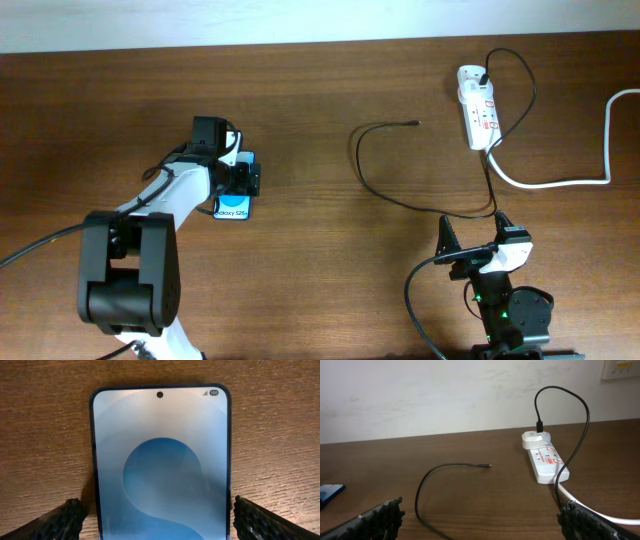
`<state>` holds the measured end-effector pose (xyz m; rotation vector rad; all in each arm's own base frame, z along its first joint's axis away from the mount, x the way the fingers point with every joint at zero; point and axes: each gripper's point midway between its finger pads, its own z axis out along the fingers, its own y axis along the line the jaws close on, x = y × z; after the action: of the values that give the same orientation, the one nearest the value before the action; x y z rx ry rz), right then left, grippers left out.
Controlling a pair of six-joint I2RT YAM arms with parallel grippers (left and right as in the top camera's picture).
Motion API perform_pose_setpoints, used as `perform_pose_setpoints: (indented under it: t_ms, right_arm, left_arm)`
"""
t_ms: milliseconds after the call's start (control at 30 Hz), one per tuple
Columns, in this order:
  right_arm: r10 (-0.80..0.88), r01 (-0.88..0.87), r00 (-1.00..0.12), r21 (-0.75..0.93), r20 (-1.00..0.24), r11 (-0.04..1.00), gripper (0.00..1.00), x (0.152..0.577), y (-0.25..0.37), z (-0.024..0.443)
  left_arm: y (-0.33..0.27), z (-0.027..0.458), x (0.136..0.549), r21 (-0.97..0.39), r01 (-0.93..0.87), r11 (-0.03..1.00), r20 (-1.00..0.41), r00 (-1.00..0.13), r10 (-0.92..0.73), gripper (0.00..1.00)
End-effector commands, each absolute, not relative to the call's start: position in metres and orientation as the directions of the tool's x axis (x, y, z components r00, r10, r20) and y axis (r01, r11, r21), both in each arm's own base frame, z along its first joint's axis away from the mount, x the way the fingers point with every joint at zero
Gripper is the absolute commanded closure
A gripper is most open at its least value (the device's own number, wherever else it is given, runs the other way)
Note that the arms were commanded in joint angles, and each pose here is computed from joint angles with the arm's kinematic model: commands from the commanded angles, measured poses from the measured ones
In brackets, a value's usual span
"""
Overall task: Plug charger to phone and switch on socket
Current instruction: 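Lower the left gripper onto the phone's top edge, then close the left gripper on the phone's top end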
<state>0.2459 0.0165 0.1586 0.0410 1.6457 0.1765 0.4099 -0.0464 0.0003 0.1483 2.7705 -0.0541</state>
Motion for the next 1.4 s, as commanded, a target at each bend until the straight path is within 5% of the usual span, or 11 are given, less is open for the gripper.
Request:
perform_pose_setpoints:
  t_ms: [0,433,733,833,900,1367]
  right_arm:
    - [0.135,-0.09,-0.086,0.142,-0.987,0.986,0.02,0.245,0.018,0.157]
    - [0.135,-0.09,-0.086,0.142,-0.987,0.986,0.02,0.245,0.018,0.157]
    - [0.135,-0.09,-0.086,0.142,-0.987,0.986,0.02,0.245,0.018,0.157]
    - [0.135,-0.09,-0.086,0.142,-0.987,0.986,0.02,0.245,0.018,0.157]
    - [0.135,-0.09,-0.086,0.142,-0.987,0.986,0.02,0.245,0.018,0.157]
    - [0.135,-0.09,-0.086,0.142,-0.987,0.986,0.01,0.245,0.018,0.157]
  left_arm:
    - [-0.046,-0.036,0.384,-0.035,0.098,0.995,-0.239,-0.967,0.087,0.01]
    - [-0.042,-0.046,0.369,-0.02,0.093,0.995,-0.2,-0.976,0.087,0.0]
    - [-0.042,-0.05,0.367,-0.021,0.093,0.995,-0.189,-0.978,0.088,0.22]
    - [-0.042,-0.05,0.367,-0.021,0.093,0.995,-0.189,-0.978,0.088,0.21]
    - [-0.041,-0.05,0.366,-0.021,0.093,0.995,-0.185,-0.979,0.088,0.01]
    - [-0.04,-0.053,0.348,-0.02,0.092,0.996,-0.112,-0.99,0.089,0.01]
